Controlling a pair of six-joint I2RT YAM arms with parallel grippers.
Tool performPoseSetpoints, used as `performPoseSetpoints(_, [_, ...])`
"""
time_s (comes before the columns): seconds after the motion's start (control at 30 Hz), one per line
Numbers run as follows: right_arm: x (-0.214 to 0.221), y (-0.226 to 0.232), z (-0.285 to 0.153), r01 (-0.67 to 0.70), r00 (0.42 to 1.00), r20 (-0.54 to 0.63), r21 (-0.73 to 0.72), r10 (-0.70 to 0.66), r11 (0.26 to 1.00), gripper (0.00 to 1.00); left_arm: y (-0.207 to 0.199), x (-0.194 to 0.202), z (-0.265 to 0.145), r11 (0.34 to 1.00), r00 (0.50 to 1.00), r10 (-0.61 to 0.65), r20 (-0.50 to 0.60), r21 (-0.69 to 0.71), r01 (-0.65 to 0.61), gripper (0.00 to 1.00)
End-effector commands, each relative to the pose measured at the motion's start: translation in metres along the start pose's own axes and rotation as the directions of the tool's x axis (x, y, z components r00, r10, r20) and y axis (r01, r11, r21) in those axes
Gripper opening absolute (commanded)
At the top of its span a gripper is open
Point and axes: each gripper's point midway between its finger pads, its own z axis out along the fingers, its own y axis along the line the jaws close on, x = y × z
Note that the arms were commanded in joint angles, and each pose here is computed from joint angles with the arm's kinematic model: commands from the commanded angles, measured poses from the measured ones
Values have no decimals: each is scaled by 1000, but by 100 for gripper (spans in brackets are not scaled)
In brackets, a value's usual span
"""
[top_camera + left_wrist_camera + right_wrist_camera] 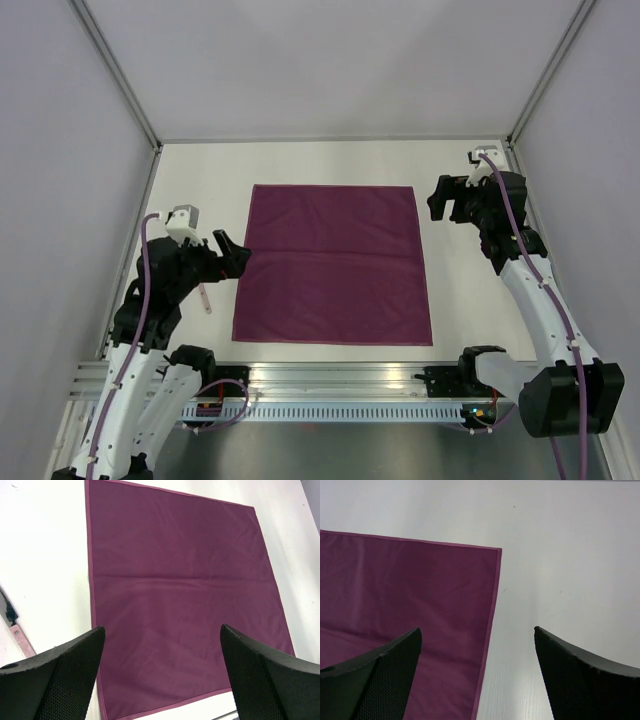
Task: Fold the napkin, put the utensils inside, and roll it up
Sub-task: Fold the napkin at the center of the board.
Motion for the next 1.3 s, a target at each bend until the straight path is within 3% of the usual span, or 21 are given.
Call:
performPoseSetpoints(0.0, [-18,4,-10,8,999,47,6,-8,1000,98,-8,-3,1,999,1000,25,-5,48,-25,97])
performPoseSetpoints(0.3, [-17,-1,-8,30,999,16,32,-30,999,98,-42,-6,16,993,999,-5,-41,117,10,91])
performPoseSetpoints(0.47, [-15,-10,-4,41,999,2,79,-42,996,98,-92,5,41,991,996,76,-49,114,-70,90])
performPoseSetpoints(0.5, [-14,-11,-4,41,999,0,85,-41,996,98,-118,11,39,980,992,113,-57,169,-102,90])
performPoseSetpoints(0.57, [-12,-14,-1,42,999,-11,96,-41,994,98,-138,27,60,976,982,169,-79,150,-156,90])
performPoseSetpoints(0.7, [-6,-19,5,45,998,-37,120,-41,992,98,-211,79,79,932,950,286,-122,266,-246,89])
performPoseSetpoints(0.9, [-6,-23,5,53,998,-37,138,-48,989,98,-289,167,108,858,891,424,-161,387,-338,81])
performPoseSetpoints(1.27, [-1,-24,8,58,997,-52,138,-51,989,98,-374,275,108,698,779,614,-125,547,-462,64])
